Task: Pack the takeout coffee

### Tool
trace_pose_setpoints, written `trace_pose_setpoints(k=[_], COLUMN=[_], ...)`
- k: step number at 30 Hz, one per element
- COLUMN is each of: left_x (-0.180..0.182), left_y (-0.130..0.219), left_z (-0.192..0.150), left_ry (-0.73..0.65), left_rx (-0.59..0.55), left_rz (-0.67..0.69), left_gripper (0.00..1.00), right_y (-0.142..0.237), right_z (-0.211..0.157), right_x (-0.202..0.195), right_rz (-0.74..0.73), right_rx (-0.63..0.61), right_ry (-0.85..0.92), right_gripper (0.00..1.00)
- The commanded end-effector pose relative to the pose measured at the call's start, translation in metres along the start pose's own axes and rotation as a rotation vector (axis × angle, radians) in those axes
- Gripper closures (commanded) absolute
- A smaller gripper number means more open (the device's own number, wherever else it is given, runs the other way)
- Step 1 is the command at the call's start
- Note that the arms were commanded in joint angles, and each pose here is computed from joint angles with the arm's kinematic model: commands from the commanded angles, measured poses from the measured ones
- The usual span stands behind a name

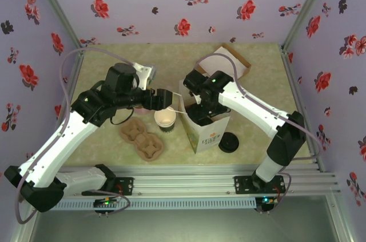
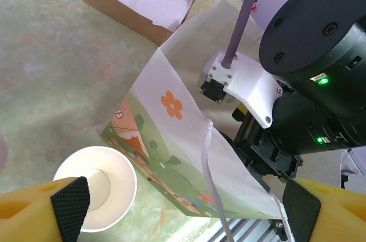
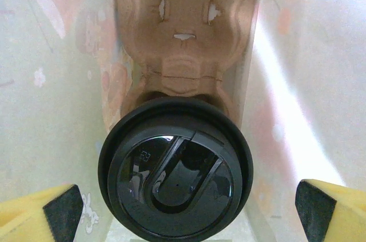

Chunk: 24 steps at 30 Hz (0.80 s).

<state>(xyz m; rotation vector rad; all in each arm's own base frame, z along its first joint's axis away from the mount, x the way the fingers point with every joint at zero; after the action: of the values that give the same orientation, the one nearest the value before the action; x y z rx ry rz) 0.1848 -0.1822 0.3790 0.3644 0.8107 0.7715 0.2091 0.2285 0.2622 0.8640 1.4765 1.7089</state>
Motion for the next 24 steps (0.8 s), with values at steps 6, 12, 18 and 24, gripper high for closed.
trace_pose_setpoints(k=[6,12,18,24], left_x=[-0.002,-0.002,-0.002,-0.003], left_y=[-0.002,-0.002,-0.003,-0.003], left_z=[0.004,0.004,0.004,0.006], left_ry=[-0.012,-0.013,-0.011,-0.012], left_rx=[-0.022,-0.02,-0.02,-0.022], left_rz=[-0.003,-0.002,0.001,-0.001], left_gripper=[0.09,0.1,0.09,0.09], right_y=[0.022,0.026,0.031,0.039], right_z=[-0.007,-0.006,-0.008,-0.01], right_x=[-0.001,0.0,0.0,0.002], right_rz=[-0.016,-0.017,-0.021,-0.016], right_rx=[-0.044,-0.053,-0.062,-0.086], right_ry=[-0.018,-0.018,-0.015,-0.011], right_gripper=[0.03,0.03,0.03,0.03])
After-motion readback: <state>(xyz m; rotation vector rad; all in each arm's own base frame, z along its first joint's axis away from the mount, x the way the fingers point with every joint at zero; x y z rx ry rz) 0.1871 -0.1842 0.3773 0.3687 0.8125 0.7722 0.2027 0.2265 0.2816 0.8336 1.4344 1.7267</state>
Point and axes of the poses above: each hand's point on the last joint's axis, 136 mm out from that joint toward the fingers, its own y axis back along the fingers, its own x axis along the line the jaws close on, z = x × y, the point moved 9 cm from there along y, back along the fingers, and after that the axes turned 6 degrees about y, right-handed, at the moved point
